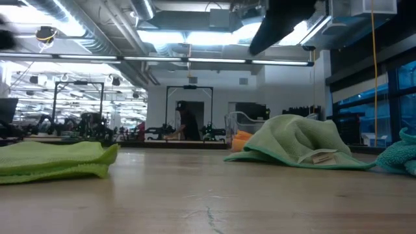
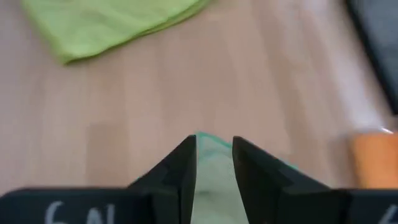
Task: Fold microfiber towels
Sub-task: Fold the light green microfiber towel
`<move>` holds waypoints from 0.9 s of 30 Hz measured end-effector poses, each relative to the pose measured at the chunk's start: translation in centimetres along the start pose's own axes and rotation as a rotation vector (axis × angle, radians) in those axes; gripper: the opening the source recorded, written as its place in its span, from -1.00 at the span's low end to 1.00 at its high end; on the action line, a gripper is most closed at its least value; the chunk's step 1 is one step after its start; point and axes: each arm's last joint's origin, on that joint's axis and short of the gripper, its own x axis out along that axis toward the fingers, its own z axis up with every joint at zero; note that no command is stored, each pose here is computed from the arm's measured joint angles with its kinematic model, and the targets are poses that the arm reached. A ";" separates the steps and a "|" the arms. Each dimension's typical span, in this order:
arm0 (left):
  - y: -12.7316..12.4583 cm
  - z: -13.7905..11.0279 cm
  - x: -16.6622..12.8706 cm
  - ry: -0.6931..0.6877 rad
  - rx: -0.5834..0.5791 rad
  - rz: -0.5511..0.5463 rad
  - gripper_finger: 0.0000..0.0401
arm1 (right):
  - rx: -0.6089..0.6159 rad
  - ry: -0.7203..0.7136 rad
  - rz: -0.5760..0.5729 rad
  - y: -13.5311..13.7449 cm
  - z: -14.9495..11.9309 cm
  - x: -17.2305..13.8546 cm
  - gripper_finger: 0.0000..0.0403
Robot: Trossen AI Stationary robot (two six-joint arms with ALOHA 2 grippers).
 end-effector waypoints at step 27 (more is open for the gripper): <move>-1.3 -4.5 0.8 -0.178 0.159 0.081 -0.30 | -0.225 -0.327 0.302 6.6 1.5 9.6 -0.05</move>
